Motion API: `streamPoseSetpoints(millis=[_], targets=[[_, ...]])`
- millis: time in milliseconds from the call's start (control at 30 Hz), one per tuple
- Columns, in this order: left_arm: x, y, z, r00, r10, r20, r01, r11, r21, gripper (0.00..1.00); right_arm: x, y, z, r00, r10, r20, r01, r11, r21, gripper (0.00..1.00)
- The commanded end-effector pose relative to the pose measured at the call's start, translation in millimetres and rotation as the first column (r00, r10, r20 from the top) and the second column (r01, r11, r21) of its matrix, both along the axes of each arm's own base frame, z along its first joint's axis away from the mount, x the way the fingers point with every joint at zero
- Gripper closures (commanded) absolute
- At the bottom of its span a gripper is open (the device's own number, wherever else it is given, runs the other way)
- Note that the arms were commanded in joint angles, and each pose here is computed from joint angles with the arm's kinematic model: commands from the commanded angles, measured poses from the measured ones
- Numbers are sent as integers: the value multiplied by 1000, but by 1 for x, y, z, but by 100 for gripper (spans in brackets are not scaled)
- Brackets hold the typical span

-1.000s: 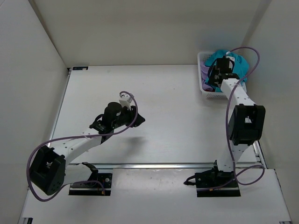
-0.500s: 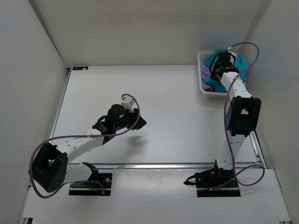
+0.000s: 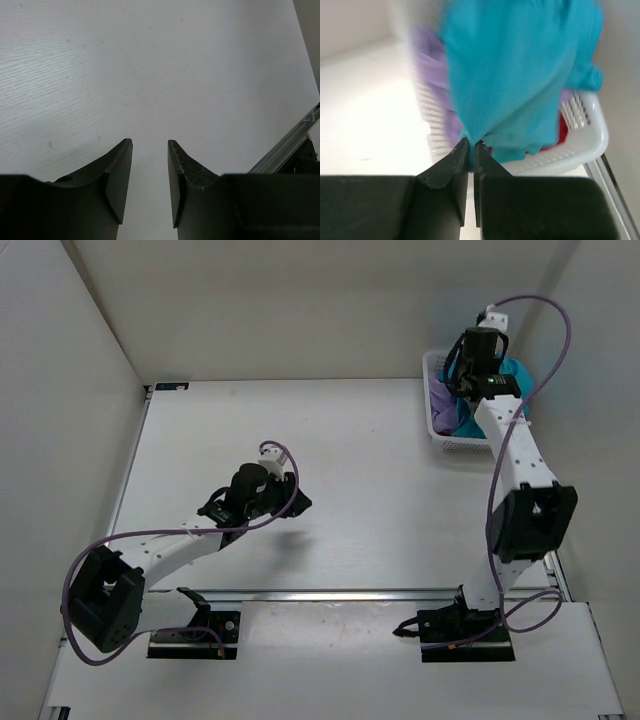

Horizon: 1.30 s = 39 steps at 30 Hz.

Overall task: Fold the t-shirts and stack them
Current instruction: Grab crumpled tshirt from bin with the right arm, then move the tshirt to the center of the board

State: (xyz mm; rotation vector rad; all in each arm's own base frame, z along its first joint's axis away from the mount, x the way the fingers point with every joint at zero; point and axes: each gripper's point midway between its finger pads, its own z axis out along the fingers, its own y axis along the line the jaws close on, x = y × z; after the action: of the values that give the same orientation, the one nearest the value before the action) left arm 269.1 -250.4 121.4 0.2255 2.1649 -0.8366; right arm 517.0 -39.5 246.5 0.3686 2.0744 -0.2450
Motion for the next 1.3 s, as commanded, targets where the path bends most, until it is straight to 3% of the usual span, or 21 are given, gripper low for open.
streamPoseSetpoints(millis=[0, 200, 267, 400, 500, 533, 567, 633, 667, 733, 833, 933, 1000, 1067, 1167, 1267], targets=[[7, -4, 32, 999, 17, 43, -15, 998, -55, 55, -48, 55, 197, 892, 148, 427, -134, 989, -64, 100], [30, 20, 64, 992, 112, 51, -104, 986, -128, 54, -143, 171, 324, 648, 418, 636, -382, 902, -203, 100], [38, 41, 72, 984, 168, 51, -159, 976, -150, 54, -174, 211, 342, 555, 488, 674, -463, 854, -237, 100], [46, 76, 76, 964, 263, 36, -252, 949, -192, 53, -193, 239, 340, 472, 550, 689, -579, 783, -228, 100], [45, 102, 73, 946, 323, 8, -315, 928, -199, 51, -156, 227, 271, 548, 543, 636, -648, 757, -88, 100], [47, 111, 77, 936, 352, 24, -340, 918, -204, 51, -153, 234, 257, 519, 574, 634, -708, 704, -57, 100], [45, 119, 73, 928, 372, 15, -361, 910, -202, 50, -138, 223, 221, 568, 551, 612, -707, 707, 18, 100], [44, 131, 66, 913, 408, 8, -399, 896, -194, 50, -124, 226, 134, 633, 573, 520, -737, 652, 180, 100], [43, 134, 66, 911, 413, 10, -403, 895, -193, 50, -117, 218, 125, 644, 557, 524, -732, 649, 210, 100], [41, 133, 55, 909, 417, -5, -411, 896, -168, 50, -104, 204, 59, 733, 535, 419, -666, 688, 288, 100], [35, 116, 39, 921, 389, -16, -388, 913, -129, 49, -103, 165, 11, 836, 424, 348, -537, 763, 360, 100], [27, 86, 15, 943, 329, -41, -331, 942, -60, 49, -104, 124, -4, 895, 306, 324, -423, 812, 402, 95], [24, 74, -4, 948, 302, -97, -307, 951, -40, 49, -105, 110, -10, 917, 271, 292, -374, 839, 396, 70], [27, 64, -10, 952, 287, -104, -292, 955, -40, 48, -109, 110, -15, 933, 258, 252, -337, 870, 359, 61], [28, 61, -19, 948, 294, -117, -299, 954, -25, 48, -124, 149, -28, 922, 333, 196, -378, 883, 277, 57], [29, 70, -21, 940, 319, -119, -326, 945, -40, 50, -158, 211, -56, 879, 461, 118, -476, 845, 245, 61]])
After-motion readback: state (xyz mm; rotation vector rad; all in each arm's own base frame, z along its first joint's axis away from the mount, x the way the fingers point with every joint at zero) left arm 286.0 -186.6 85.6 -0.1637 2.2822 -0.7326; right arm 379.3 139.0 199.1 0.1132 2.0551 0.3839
